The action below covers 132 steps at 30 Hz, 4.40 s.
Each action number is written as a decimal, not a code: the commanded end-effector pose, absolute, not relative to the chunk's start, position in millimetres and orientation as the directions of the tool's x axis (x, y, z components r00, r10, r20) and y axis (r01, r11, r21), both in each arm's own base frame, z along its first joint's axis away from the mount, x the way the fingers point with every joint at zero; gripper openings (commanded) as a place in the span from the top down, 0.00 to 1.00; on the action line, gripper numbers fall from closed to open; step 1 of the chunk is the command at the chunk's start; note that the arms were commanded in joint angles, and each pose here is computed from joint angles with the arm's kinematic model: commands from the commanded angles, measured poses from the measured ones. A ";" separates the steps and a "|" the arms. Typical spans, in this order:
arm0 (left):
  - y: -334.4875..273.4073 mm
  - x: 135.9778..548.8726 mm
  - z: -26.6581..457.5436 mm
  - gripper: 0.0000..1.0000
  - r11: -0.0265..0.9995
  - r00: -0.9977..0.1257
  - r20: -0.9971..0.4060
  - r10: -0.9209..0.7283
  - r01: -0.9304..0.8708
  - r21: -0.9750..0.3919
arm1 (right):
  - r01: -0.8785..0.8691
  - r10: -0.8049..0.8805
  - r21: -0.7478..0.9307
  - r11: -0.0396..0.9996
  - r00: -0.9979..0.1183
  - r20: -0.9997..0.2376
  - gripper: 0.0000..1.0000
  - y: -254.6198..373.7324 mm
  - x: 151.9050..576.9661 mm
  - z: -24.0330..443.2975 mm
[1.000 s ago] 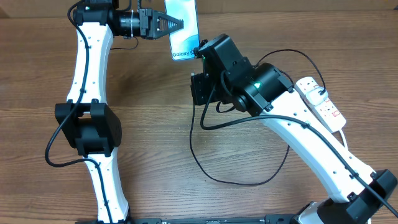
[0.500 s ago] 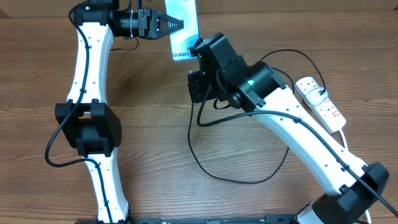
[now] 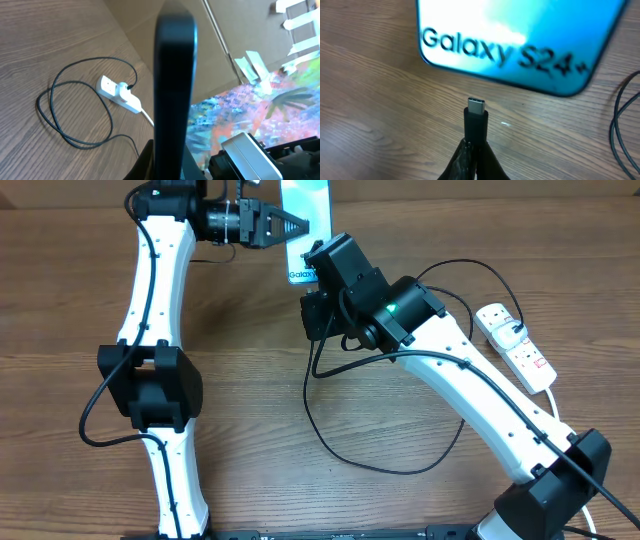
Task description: Plug charger to phone and switch on socket
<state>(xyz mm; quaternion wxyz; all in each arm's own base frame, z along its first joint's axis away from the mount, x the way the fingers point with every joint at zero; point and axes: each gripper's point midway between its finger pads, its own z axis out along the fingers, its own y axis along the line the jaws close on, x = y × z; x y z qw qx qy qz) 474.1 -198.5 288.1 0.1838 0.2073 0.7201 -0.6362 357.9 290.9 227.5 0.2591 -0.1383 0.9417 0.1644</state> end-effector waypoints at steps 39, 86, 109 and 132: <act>-202.3 460.7 321.1 0.96 0.023 -0.802 -0.594 0.061 0.596 -0.802 | -0.314 -0.163 0.166 0.935 -0.796 -0.583 0.96 282.0 374.3 230.6; -193.4 473.0 322.0 0.96 0.057 -0.808 -0.588 0.040 0.589 -0.806 | -0.318 -0.156 0.182 0.931 -0.794 -0.588 0.96 285.2 375.0 232.7; -178.6 500.9 283.5 0.96 0.335 -0.876 -0.482 -0.002 0.453 -0.826 | -0.173 -0.010 0.256 0.951 -0.845 -0.534 0.45 268.6 380.4 228.4; -126.9 535.4 225.4 0.96 0.666 -0.927 -0.237 -0.292 -0.019 -0.746 | 0.015 0.062 0.266 0.964 -0.983 -0.172 0.30 219.0 416.5 132.7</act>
